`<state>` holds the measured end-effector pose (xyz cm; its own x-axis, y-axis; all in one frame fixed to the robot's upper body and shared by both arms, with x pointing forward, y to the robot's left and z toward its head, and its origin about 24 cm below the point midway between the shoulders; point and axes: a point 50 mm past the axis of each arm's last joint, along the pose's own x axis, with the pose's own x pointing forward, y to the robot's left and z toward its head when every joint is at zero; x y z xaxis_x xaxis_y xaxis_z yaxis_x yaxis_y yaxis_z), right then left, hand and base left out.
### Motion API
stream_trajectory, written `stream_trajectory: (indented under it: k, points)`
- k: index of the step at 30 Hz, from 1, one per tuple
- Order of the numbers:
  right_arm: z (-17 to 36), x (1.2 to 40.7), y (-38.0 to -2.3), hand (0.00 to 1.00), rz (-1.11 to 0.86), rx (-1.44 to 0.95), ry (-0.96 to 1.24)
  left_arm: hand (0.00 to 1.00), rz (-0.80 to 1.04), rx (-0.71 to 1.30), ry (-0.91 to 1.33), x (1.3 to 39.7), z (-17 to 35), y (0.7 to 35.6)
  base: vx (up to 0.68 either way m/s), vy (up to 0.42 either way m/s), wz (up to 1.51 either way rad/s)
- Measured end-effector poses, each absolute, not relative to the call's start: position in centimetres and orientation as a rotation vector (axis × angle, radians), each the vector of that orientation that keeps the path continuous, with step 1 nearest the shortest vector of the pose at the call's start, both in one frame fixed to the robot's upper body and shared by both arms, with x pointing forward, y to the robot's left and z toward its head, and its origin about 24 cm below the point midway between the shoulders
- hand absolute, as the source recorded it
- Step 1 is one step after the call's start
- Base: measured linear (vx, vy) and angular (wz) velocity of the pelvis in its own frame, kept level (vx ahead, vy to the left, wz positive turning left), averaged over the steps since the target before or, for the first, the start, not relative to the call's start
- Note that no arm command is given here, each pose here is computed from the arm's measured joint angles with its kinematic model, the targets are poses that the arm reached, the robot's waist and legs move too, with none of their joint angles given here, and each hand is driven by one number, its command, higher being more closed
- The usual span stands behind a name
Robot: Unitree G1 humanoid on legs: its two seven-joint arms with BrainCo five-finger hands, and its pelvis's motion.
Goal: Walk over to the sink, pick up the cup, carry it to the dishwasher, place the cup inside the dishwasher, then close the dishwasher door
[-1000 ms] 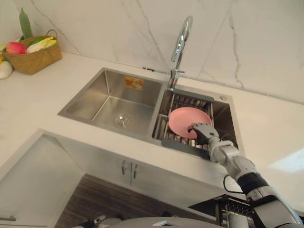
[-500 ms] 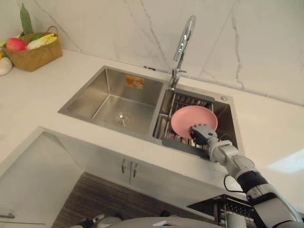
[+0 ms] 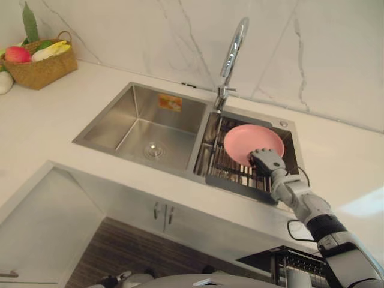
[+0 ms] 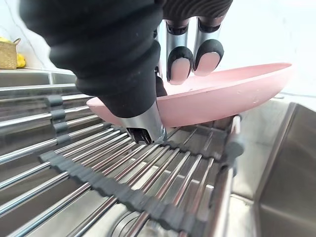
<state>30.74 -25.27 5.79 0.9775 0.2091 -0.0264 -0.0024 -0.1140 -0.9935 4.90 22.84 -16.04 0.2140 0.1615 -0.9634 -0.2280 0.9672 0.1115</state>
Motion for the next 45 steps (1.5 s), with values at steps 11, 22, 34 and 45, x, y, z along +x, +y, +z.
stream_trajectory:
  k: [11, 22, 34, 45]
  points:
    - [13.5, 31.3, -28.5, 1.00, -0.029, -1.814, -0.343, 0.00, 0.280, -0.071, 1.331, 4.0, -16.2, 22.5, -0.01, 0.010, -0.20]
    - [18.8, 29.5, -31.6, 1.00, -0.194, -1.773, -0.391, 0.00, 0.290, -0.075, 1.363, 2.5, -16.4, 22.2, 0.03, 0.042, -0.25]
    - [17.4, 25.3, -34.0, 1.00, -0.130, -1.551, -0.222, 0.00, 0.162, 0.097, 1.424, 1.9, -16.4, 22.5, 0.01, 0.055, -0.35]
    - [16.8, 23.9, -34.0, 1.00, -0.153, -1.442, -0.209, 0.00, 0.161, 0.062, 1.450, 2.5, -16.6, 22.4, 0.00, 0.013, -0.77]
